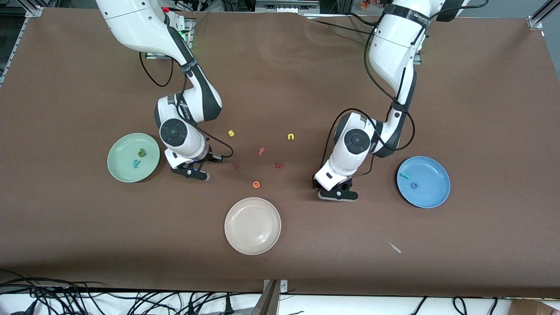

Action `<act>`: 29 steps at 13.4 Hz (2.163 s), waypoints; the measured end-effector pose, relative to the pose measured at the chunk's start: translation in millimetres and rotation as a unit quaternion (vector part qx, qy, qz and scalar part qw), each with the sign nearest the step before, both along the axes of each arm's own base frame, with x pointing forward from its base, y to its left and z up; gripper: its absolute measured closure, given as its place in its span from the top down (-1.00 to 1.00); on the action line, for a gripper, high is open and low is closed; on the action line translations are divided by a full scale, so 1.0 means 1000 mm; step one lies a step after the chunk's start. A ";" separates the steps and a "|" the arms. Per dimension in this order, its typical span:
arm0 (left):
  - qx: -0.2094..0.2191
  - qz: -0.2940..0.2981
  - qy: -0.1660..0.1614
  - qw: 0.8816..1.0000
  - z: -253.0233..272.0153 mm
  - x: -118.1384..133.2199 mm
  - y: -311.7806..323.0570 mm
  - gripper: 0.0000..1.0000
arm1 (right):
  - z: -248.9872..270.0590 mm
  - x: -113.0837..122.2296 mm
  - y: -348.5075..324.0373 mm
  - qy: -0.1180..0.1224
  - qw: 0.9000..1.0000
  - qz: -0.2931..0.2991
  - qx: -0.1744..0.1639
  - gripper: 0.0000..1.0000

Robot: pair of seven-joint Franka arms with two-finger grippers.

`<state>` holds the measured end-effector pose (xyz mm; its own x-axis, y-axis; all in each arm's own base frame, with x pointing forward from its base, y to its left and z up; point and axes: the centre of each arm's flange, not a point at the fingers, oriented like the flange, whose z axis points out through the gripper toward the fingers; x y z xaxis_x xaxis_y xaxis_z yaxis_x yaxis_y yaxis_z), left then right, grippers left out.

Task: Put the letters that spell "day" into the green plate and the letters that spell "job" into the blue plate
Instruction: 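Grasp the pink b with the left gripper while the right lifts, then carry the b to the blue plate while the right carries a, then open both grippers over the plates and lift them away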

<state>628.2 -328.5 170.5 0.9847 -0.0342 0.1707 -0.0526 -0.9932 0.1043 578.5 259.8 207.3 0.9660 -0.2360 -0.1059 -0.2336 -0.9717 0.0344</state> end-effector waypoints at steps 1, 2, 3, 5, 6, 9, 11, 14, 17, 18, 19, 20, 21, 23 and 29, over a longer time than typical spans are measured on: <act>0.000 0.000 0.000 1.000 0.000 0.000 0.000 0.13 | 0.006 0.005 -0.003 0.005 1.000 0.004 -0.002 -0.44; 0.000 0.000 -0.001 1.000 0.000 0.001 0.001 0.00 | 0.012 0.009 -0.010 0.013 1.000 0.011 -0.006 -0.44; 0.001 0.001 -0.001 1.000 0.001 0.001 0.002 -0.08 | 0.019 0.013 -0.020 0.022 0.999 0.023 -0.010 -0.44; 0.002 0.001 -0.002 1.000 0.001 0.002 0.003 -0.30 | 0.034 0.021 -0.050 0.038 0.998 0.055 -0.015 -0.44; 0.002 0.002 -0.003 1.000 0.002 0.003 0.004 -0.46 | 0.043 0.025 -0.067 0.045 0.996 0.071 -0.016 -0.44; 0.002 0.002 -0.003 1.000 0.002 0.003 0.004 -0.45 | 0.061 0.034 -0.126 0.052 0.992 0.117 -0.016 -0.44; 0.003 0.006 -0.007 1.000 0.008 0.007 0.009 -0.45 | 0.067 0.032 -0.164 0.057 0.988 0.142 -0.014 -0.44; 0.007 0.018 -0.001 1.000 0.047 0.026 0.044 -0.45 | 0.069 0.022 -0.206 0.066 0.985 0.160 -0.010 -0.44; 0.015 -0.013 0.006 1.000 0.099 0.048 0.141 -0.45 | 0.051 0.013 -0.231 0.073 0.984 0.159 -0.014 -0.44; 0.019 -0.025 0.010 0.999 0.104 0.049 0.176 -0.45 | 0.042 0.011 -0.235 0.077 0.985 0.156 -0.016 -0.43; 0.023 -0.033 0.015 0.999 0.103 0.047 0.209 -0.45 | 0.038 0.011 -0.237 0.079 0.985 0.155 -0.019 -0.29; 0.026 -0.038 0.023 0.999 0.098 0.042 0.238 -0.39 | 0.039 0.013 -0.235 0.077 0.985 0.156 -0.020 -0.07; 0.028 -0.042 0.032 0.998 0.092 0.036 0.261 -0.39 | 0.044 0.016 -0.231 0.075 0.984 0.159 -0.019 0.14; 0.030 -0.050 0.046 0.997 0.081 0.024 0.290 -0.40 | 0.063 0.025 -0.213 0.086 0.981 0.171 -0.013 0.55; 0.034 -0.049 0.053 0.997 0.089 0.002 0.342 0.34 | 0.118 0.033 -0.159 0.133 0.970 0.204 -0.002 1.00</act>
